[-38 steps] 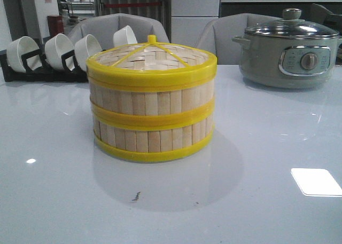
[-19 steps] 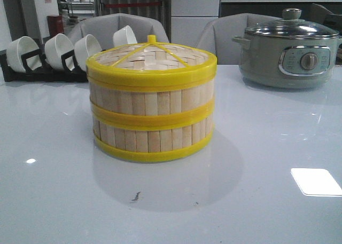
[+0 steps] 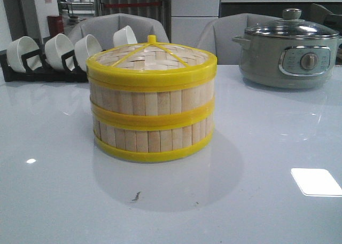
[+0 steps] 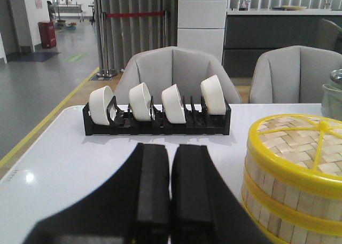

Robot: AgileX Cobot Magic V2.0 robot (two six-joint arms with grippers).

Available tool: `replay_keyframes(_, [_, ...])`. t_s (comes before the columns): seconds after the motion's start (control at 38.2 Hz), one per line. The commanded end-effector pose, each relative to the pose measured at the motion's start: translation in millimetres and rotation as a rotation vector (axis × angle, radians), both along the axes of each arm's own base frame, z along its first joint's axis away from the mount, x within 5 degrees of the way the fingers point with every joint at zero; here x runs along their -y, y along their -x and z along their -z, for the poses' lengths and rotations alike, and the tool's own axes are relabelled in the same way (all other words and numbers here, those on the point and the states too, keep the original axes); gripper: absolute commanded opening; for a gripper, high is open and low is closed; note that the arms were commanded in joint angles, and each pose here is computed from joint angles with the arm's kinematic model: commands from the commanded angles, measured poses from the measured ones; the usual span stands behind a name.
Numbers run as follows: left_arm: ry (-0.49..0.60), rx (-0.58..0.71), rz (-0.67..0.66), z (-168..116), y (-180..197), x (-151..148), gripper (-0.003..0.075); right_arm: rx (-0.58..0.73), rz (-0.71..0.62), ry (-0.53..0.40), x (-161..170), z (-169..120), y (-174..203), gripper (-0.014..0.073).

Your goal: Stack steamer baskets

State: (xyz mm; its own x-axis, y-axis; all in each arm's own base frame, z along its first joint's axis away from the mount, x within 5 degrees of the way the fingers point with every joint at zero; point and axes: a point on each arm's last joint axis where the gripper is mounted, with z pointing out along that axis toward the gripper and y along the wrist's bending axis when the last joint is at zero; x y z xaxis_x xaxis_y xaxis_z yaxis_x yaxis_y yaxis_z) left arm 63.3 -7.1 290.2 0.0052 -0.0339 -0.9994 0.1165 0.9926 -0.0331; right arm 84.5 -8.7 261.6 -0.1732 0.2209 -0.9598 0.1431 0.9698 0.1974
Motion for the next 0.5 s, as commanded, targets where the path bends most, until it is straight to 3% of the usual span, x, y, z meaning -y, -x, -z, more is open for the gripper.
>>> replay_keyframes(0.0, [0.04,0.145,0.015,6,5,0,0.0095,0.108,0.02,0.035,2,-17,-1,0.0052])
replay_keyframes(0.26, [0.053,0.17,-0.03,67,7,-2,0.0095,0.108,0.02,0.035,2,-17,-1,0.0052])
replay_keyframes(0.47, [0.028,0.164,-0.064,72,9,-4,0.0095,0.105,0.02,0.035,2,-17,-1,0.0052])
